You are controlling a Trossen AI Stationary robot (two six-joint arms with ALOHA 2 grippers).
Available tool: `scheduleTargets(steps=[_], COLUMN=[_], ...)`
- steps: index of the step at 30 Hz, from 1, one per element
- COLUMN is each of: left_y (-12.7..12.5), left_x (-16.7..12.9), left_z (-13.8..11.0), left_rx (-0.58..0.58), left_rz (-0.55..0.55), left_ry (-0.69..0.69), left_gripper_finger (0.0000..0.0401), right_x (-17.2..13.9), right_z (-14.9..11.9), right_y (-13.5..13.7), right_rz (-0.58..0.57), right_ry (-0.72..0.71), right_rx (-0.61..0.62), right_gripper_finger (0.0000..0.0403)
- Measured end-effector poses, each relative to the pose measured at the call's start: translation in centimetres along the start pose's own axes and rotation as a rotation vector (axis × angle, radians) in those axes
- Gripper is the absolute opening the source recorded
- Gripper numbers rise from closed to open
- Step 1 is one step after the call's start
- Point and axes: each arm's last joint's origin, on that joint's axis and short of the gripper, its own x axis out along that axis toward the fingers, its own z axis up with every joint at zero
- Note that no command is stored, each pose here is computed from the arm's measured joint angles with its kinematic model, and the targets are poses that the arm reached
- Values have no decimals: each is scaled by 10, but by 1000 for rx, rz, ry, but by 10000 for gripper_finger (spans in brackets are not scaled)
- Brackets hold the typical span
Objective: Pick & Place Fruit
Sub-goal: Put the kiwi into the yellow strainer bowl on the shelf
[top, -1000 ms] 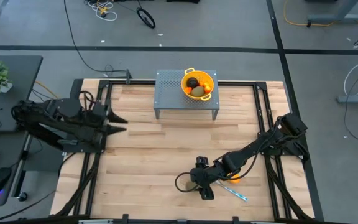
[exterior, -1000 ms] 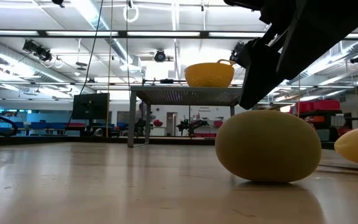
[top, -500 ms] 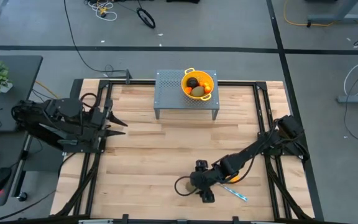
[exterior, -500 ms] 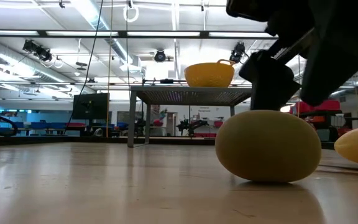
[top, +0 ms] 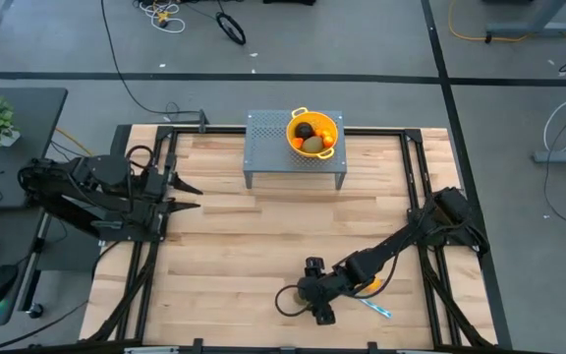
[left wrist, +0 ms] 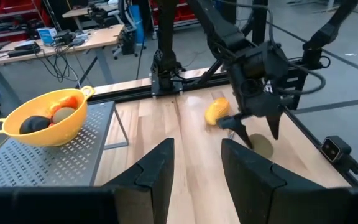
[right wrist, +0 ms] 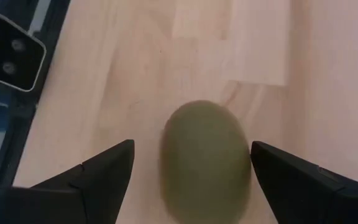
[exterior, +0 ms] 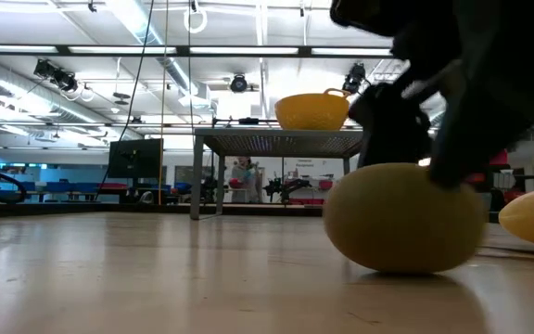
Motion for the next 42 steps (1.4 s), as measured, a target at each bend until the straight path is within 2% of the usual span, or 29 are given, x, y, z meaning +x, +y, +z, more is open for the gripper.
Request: scheduleTargets(steps=[5,14,22,34,37,42], left_y=[0,1,1,1,1,1], left_x=[0,0,0,0,0,0], left_z=[1,3,3,3,3,3], left_rx=[-2,-7,-7,-13,-14,-14], left_rz=[1,27,35,35,35,35], left_ry=[-8,-34,-32,-32,-32,-32], left_gripper_finger=[141,141,141,141,141,141], right_x=[14,15,19,21,21,21], right_z=[-9,-11,-11,-12,-12,-12], right_y=[2,1,2,2,2,2], right_rz=[4,-17,9,32,32,32], right_ry=[45,53,46,60,60,60], right_rx=[13,-28,-85,-93,-93,-93], right_gripper_finger=[332,332,332,332,318,272])
